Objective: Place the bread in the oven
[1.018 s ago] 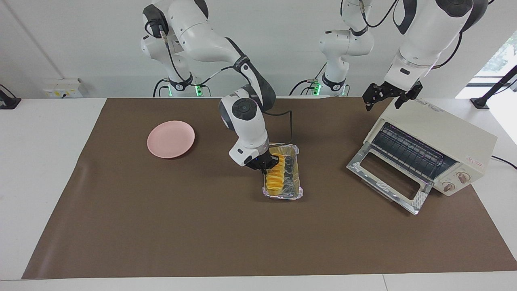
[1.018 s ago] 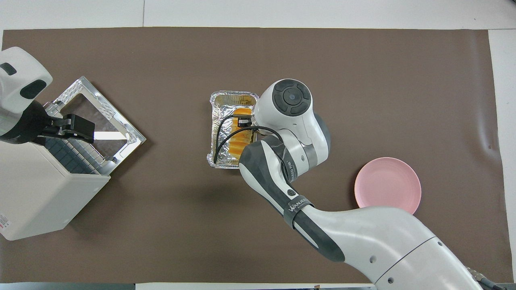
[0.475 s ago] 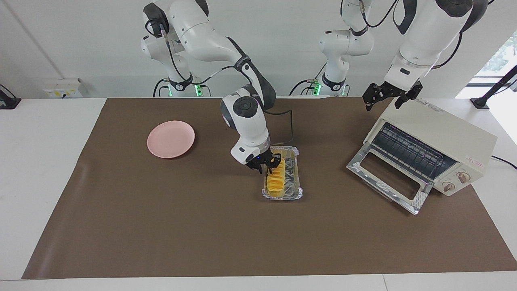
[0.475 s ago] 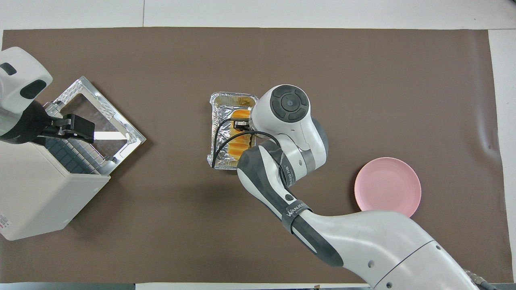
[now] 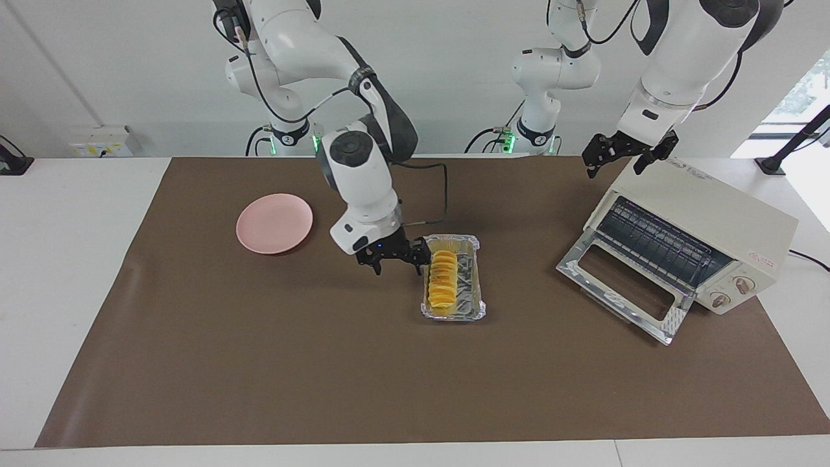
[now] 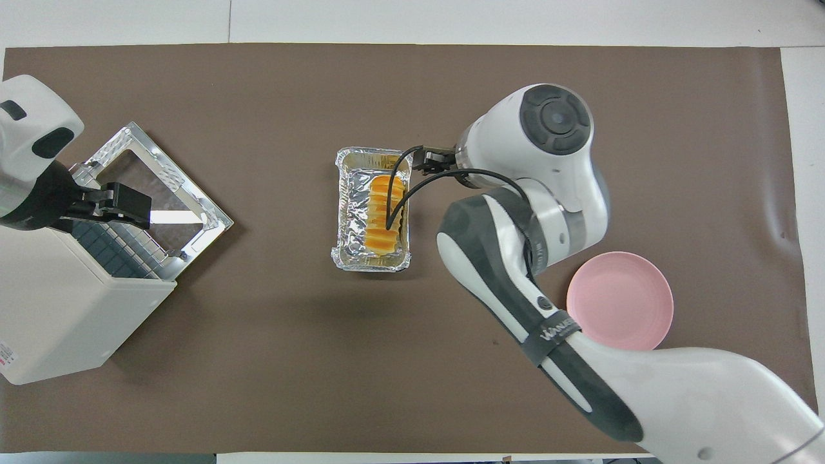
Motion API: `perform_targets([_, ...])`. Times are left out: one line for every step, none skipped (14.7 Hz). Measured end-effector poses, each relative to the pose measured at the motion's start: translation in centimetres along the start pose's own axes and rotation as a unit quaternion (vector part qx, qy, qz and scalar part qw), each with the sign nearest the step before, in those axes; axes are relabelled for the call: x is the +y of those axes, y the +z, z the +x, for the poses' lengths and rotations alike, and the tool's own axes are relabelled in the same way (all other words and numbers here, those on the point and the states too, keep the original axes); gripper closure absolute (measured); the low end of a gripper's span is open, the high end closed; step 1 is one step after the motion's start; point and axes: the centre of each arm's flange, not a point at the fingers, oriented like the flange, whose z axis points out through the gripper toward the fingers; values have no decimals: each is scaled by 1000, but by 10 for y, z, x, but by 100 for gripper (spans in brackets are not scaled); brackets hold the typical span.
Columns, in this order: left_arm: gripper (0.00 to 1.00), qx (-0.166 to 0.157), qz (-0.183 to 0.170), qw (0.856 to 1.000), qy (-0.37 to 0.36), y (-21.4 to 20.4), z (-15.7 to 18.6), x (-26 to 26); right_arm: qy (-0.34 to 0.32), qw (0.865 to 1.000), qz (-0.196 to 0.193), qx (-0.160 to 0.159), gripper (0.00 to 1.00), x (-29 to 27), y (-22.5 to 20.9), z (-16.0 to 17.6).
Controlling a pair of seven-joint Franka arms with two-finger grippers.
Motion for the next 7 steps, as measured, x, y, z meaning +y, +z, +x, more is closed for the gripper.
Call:
perform_targets([0, 0, 0, 1000, 0, 0, 0, 0, -7, 1000, -2, 1, 0, 22, -27, 9])
perform_targets([0, 0, 0, 1000, 0, 0, 0, 0, -20, 1000, -5, 2, 0, 46, -53, 18])
perform_targets([0, 0, 0, 1000, 0, 0, 0, 0, -37, 999, -8, 4, 0, 73, -77, 26])
perform_targets([0, 0, 0, 1000, 0, 0, 0, 0, -56, 998, -11, 5, 0, 99, -96, 33])
perform_targets([0, 0, 0, 1000, 0, 0, 0, 0, -75, 997, -14, 6, 0, 125, -112, 40])
perform_targets([0, 0, 0, 1000, 0, 0, 0, 0, -90, 996, -18, 5, 0, 151, -124, 46])
perform_targets([0, 0, 0, 1000, 0, 0, 0, 0, -101, 995, -21, 1, 0, 175, -134, 50])
